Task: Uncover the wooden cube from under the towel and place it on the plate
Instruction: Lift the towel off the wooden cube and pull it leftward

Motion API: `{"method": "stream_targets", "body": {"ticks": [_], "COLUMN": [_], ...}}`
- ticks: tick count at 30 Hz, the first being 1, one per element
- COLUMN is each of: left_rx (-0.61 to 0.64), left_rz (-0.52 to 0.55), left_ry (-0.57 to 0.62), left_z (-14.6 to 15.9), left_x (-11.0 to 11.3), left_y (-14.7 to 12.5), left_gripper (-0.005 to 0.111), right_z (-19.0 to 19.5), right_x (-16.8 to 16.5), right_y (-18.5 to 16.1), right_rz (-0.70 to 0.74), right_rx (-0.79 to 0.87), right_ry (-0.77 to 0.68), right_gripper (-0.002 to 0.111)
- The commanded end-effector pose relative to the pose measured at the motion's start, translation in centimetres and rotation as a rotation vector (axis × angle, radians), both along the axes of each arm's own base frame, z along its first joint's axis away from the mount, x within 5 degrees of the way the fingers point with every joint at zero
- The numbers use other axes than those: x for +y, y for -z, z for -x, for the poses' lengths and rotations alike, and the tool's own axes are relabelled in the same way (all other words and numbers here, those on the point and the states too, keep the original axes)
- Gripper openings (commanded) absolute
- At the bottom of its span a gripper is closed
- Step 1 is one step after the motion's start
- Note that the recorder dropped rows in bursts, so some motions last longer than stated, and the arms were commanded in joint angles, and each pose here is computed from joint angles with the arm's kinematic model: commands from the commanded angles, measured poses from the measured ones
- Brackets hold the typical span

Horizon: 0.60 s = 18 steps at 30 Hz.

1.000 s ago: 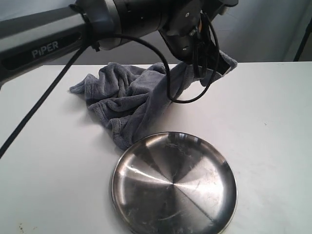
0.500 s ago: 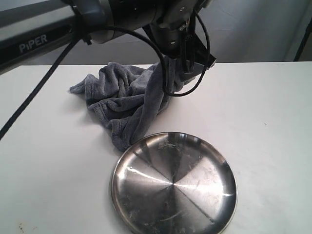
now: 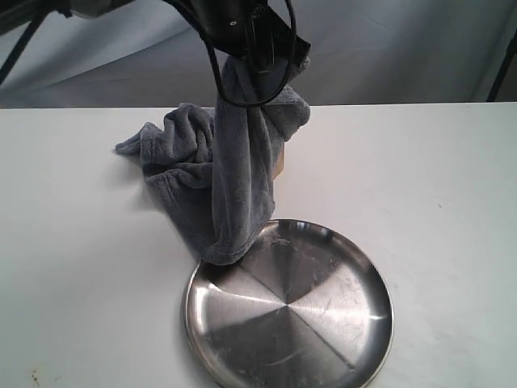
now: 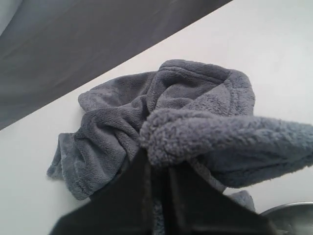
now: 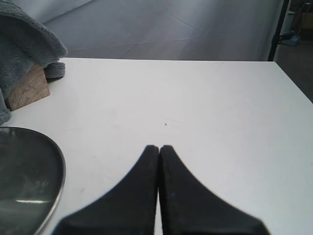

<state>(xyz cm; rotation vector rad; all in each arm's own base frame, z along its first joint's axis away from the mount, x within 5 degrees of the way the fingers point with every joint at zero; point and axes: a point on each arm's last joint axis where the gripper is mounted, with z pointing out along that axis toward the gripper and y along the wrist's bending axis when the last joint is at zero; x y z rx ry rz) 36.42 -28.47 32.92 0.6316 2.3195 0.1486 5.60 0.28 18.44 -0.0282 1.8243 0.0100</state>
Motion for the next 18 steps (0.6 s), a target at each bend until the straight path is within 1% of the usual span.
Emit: {"method": "stream_targets", "body": {"ticks": [1, 4, 7, 9, 13, 18], "left_rx": [-0.021, -0.026, -0.028, -0.026, -0.01, -0.01], "left_rz": [-0.025, -0.062, -0.058, -0.058, -0.07, -0.086], "left_ry": [-0.012, -0.027, -0.039, -0.053, -0.114, -0.127], "left_z": [0.5, 0.5, 0.4, 0.2, -0.5, -0.7], "left_x": [0.9, 1.2, 1.8, 2.4, 4.5, 6.1], "left_y": [-1.5, -1.6, -2.0, -2.3, -2.8, -3.6], "left_gripper": [0.0, 0.0, 0.0, 0.0, 0.0, 0.0], "right_z": [0.0, 0.0, 0.0, 0.0, 0.0, 0.0], "right_x": [0.0, 0.0, 0.0, 0.0, 0.0, 0.0], "right_y": [0.1, 0.1, 0.1, 0.1, 0.1, 0.1], "right_rz": [0.008, 0.008, 0.008, 0.008, 0.008, 0.008], "right_rx": [0.003, 0.003, 0.003, 0.003, 0.003, 0.003], "right_ry": [-0.003, -0.003, -0.003, -0.003, -0.003, -0.003], "right_gripper": [0.0, 0.0, 0.0, 0.0, 0.0, 0.0]}}
